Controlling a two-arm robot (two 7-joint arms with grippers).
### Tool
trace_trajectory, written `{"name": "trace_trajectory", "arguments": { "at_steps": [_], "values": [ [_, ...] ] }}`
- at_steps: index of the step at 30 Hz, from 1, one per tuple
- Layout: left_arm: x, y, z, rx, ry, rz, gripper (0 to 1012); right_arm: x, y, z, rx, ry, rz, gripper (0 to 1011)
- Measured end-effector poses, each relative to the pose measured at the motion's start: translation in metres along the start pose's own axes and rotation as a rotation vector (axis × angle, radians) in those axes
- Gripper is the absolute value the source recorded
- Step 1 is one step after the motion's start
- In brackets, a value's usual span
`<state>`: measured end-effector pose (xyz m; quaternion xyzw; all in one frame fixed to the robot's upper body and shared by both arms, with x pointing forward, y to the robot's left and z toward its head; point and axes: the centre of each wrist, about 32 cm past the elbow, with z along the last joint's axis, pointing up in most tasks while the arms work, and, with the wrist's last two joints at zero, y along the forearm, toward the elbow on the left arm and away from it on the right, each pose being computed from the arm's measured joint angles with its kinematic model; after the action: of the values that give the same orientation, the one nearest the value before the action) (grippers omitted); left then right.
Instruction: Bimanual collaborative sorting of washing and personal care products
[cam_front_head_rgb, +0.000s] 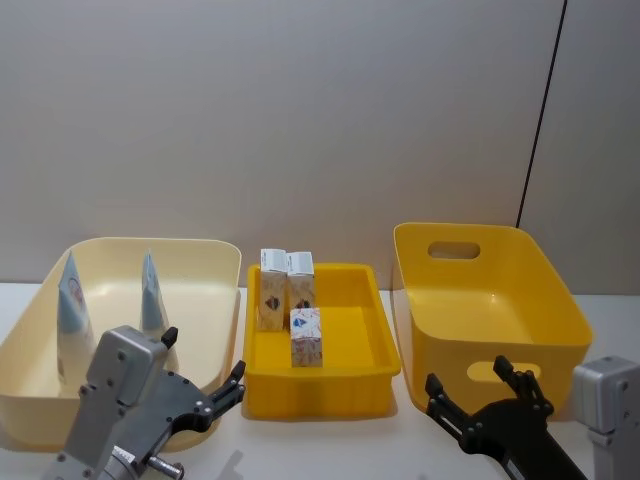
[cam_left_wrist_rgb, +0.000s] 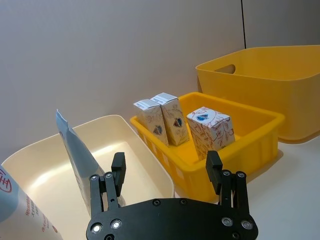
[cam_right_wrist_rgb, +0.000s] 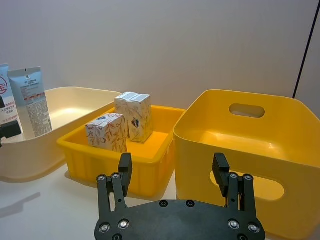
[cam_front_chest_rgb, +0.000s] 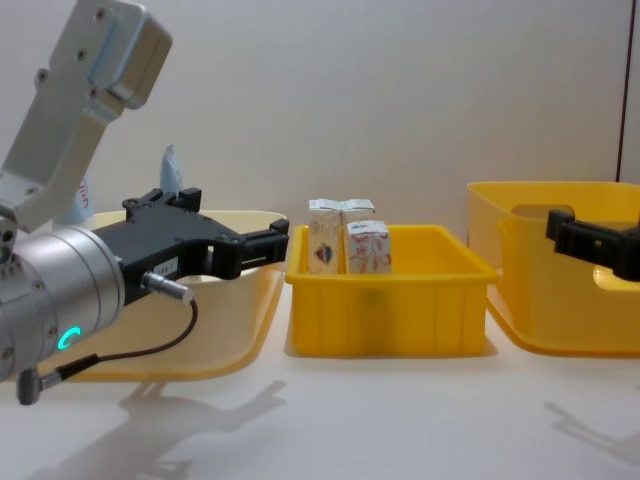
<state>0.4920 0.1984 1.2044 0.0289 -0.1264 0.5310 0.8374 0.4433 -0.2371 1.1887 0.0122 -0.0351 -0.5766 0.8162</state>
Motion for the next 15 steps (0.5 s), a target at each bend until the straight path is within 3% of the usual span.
{"name": "trace_trajectory", "arguments": {
  "at_steps": [15],
  "values": [
    [0.0,0.0,0.0,0.0,0.0,0.0,1001,0.0,0.0,0.0,0.0,0.0,0.0,1001]
  ]
}}
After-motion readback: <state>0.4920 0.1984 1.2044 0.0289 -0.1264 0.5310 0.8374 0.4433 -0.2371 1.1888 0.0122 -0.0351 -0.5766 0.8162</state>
